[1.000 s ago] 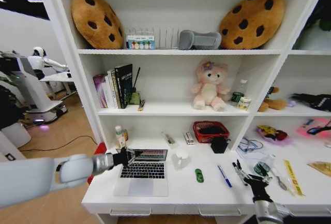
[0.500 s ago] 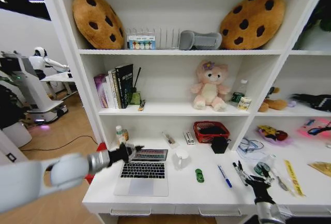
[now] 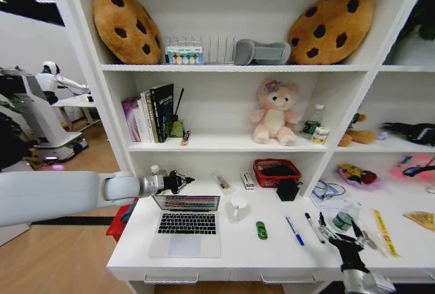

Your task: Organize the objects on the table.

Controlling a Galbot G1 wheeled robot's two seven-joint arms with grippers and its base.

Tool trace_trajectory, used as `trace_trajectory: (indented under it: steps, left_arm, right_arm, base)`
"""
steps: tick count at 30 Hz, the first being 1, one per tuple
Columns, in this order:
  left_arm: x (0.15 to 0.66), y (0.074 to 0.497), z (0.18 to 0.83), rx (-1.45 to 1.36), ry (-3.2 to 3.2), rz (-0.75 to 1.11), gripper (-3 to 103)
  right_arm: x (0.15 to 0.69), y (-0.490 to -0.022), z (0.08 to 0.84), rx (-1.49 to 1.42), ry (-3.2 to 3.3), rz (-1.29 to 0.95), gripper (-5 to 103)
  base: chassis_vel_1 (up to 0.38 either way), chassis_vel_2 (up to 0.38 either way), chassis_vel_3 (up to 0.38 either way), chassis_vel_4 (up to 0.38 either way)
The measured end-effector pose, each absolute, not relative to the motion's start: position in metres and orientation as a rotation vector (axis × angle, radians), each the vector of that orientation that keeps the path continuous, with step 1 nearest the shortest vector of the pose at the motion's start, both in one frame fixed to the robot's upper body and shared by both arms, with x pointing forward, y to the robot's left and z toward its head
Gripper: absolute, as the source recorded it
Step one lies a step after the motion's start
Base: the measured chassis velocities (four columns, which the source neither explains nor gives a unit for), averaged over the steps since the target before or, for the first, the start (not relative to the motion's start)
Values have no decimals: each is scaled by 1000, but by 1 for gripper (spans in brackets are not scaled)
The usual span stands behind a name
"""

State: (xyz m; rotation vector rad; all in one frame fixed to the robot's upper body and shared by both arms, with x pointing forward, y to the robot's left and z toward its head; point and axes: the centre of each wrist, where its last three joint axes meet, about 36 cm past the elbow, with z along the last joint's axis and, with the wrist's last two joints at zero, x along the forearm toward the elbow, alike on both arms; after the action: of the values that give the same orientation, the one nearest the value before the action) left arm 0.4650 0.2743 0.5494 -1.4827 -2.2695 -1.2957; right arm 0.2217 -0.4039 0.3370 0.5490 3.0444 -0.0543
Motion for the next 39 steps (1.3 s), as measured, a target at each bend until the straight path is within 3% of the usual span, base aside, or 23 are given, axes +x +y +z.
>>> trace_trajectory:
  steps: [18, 25, 28, 31, 33, 39]
  left_arm:
    - [332, 299, 460, -1518, -2141, -1095, 0]
    - [322, 320, 454, -1440, -2190, -1070, 0]
    - [325, 347, 480, -1231, -2373, -1020, 14]
    - [319, 357, 488, -1138, -2446, -972, 19]
    - [296, 378, 497, -936, -2579, -856, 30]
    - [257, 393, 500, -526, -2826, -569, 46]
  right_arm:
    - [234, -398, 340, 557, 3026, -39, 100]
    - [232, -398, 339, 556, 3033, -42, 100]
    - [231, -394, 339, 518, 3047, -59, 100]
    - [232, -391, 340, 493, 3050, -68, 100]
    - [234, -383, 343, 447, 3056, -77, 100]
    - [237, -371, 351, 385, 3062, -92, 100]
  base:
    - [0, 0, 0, 0]
    - [0, 0, 0, 0]
    - [0, 0, 0, 0]
    - [0, 0, 0, 0]
    - [0, 0, 0, 0]
    - [0, 0, 0, 0]
